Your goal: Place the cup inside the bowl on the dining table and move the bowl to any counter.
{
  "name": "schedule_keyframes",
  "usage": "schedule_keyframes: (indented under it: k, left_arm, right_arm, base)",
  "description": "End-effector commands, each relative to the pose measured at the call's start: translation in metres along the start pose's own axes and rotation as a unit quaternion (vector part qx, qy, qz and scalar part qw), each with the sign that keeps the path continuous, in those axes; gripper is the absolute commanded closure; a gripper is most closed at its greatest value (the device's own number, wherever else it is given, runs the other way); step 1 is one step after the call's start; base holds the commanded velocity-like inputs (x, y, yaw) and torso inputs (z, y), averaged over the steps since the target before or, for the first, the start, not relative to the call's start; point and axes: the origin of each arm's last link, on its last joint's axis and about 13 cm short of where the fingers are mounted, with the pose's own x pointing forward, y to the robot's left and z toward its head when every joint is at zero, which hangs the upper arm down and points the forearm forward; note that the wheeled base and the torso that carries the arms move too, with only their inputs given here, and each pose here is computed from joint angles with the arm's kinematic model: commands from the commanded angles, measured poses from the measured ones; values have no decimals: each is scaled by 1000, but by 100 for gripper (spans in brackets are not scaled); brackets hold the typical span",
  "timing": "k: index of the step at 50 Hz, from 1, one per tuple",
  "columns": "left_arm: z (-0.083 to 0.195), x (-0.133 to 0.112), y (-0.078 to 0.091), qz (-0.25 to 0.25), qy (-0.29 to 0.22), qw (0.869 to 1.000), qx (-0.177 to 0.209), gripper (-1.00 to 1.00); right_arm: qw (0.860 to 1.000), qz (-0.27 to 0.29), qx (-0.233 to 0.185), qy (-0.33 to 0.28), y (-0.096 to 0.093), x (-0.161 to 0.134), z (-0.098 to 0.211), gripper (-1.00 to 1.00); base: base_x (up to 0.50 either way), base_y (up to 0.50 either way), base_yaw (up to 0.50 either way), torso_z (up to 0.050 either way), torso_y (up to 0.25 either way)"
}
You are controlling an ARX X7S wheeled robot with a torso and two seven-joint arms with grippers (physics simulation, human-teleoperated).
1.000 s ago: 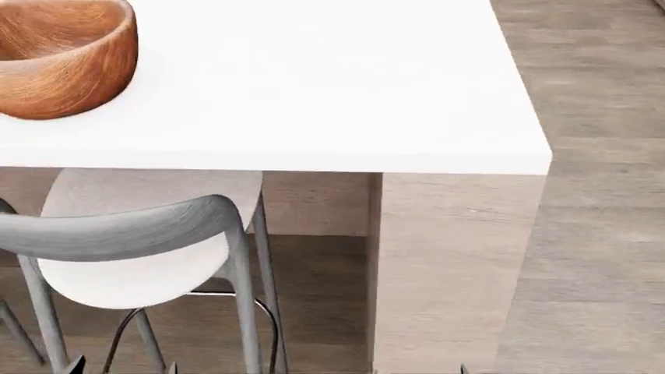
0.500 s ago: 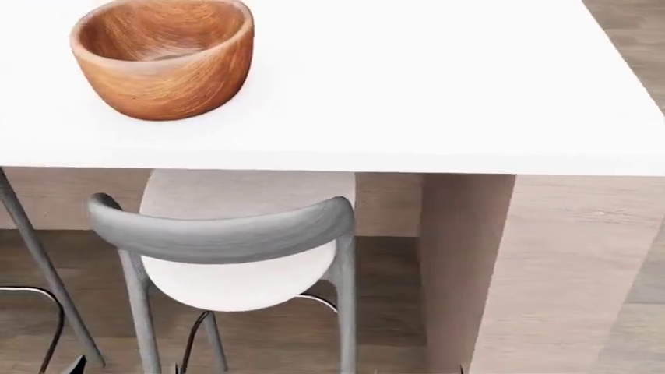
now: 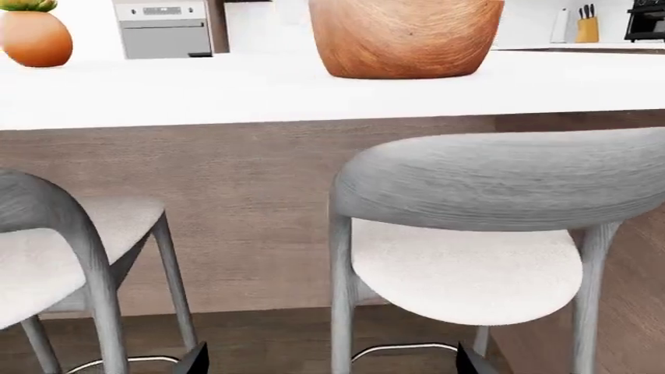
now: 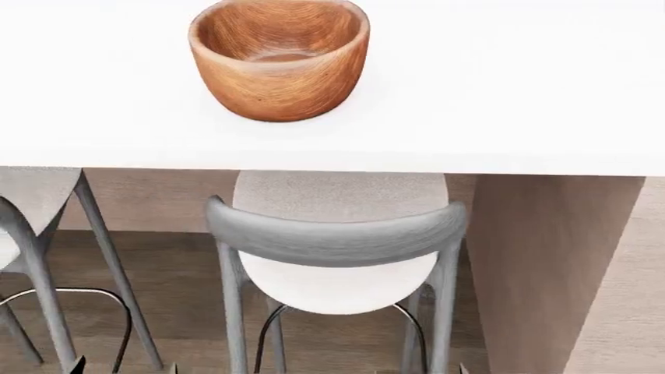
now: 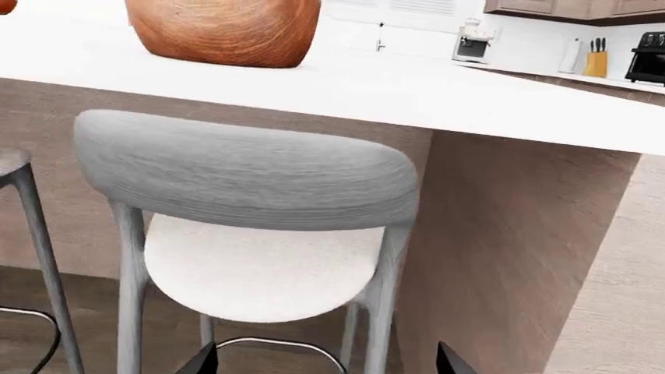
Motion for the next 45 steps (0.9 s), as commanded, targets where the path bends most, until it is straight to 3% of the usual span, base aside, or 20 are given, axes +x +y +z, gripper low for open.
schedule_keyframes:
  k: [1, 15, 16, 24, 38, 45]
  left_arm:
    - [0, 0, -2, -2, 0, 1000, -1, -100]
    - [1, 0, -1, -3, 3, 1000, 3, -100]
    - [3, 0, 0, -1, 4, 1000, -4, -100]
    - [3, 1, -1, -1, 2, 1000, -5, -100]
    - [3, -1, 2, 5, -7, 1000, -3, -100]
    - [5, -1, 1, -2, -17, 1000, -5, -100]
  right_arm:
    - [1000, -8, 11, 0, -2, 0, 0, -100]
    - [1000, -5, 9, -1, -2, 0, 0, -100]
    - [1000, -12, 27, 4, -2, 0, -1, -100]
    - [998, -10, 55, -11, -2, -1, 1, -100]
    - [998, -8, 53, -17, -3, -1, 1, -100]
    - [999, -8, 46, -16, -3, -1, 1, -100]
  base:
    - [145, 0, 0, 0, 0]
    - [472, -2, 0, 0, 0]
    - [309, 0, 0, 0, 0]
    - [0, 0, 0, 0, 0]
    - [0, 0, 0, 0, 0]
    - [0, 0, 0, 44, 0]
